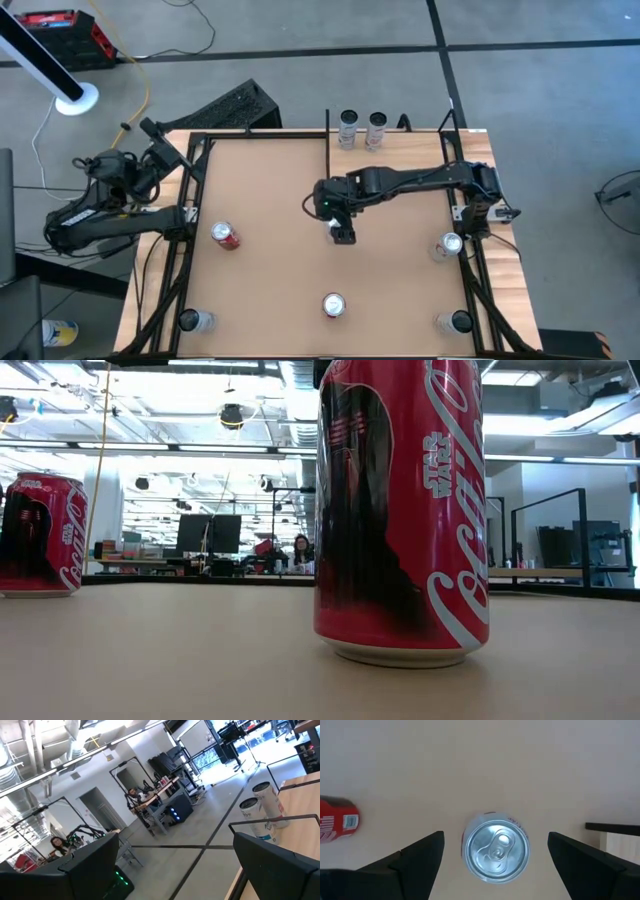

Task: Place canned beverage on shelf
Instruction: Put the top red-silver soda can on the shelf

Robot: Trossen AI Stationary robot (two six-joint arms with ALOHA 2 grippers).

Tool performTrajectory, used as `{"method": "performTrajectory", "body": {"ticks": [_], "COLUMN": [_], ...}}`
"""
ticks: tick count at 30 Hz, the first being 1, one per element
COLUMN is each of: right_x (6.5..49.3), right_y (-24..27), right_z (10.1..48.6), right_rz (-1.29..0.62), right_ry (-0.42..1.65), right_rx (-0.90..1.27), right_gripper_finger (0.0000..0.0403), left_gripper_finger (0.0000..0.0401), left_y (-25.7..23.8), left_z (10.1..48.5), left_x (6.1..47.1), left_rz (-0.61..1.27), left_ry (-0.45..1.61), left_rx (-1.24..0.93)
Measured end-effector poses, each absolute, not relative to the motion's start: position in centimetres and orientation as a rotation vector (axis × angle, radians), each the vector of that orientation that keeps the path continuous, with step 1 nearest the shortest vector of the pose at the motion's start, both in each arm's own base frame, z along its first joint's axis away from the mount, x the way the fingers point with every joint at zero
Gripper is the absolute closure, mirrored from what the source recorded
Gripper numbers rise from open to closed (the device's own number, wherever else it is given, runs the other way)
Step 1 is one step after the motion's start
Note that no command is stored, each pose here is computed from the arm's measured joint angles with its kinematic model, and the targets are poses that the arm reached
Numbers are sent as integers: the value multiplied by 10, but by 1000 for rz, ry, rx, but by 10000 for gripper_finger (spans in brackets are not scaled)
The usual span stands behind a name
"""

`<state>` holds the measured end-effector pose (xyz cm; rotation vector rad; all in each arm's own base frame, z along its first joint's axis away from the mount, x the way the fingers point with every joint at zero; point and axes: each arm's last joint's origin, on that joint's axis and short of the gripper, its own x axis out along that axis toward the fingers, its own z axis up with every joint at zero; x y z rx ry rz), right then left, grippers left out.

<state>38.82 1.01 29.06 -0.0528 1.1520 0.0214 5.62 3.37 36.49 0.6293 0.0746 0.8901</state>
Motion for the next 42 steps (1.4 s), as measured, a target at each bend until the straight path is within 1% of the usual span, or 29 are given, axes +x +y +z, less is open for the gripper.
{"method": "performTrajectory", "body": {"ticks": [5, 16, 25, 36, 39, 42], "right_x": [386, 387, 383, 385, 384, 385], "right_y": [11, 10, 8, 8, 8, 8], "right_z": [274, 272, 253, 253, 253, 253], "right_rz": [19, 5, -3, -3, -3, -3], "right_ry": [1187, 1172, 1221, 1199, 1201, 1201], "right_rx": [-63, -65, -62, -63, -63, -63], "right_gripper_finger": [24, 24, 23, 24, 31, 53], "left_gripper_finger": [22, 22, 22, 22, 22, 22], "left_y": [34, 34, 34, 34, 34, 34], "left_z": [365, 365, 365, 365, 365, 365], "left_x": [56, 56, 56, 56, 56, 56], "left_rz": [890, 890, 890, 893, 895, 898], "left_ry": [74, 70, 70, 70, 70, 72], "left_rx": [628, 621, 620, 619, 618, 617]}}
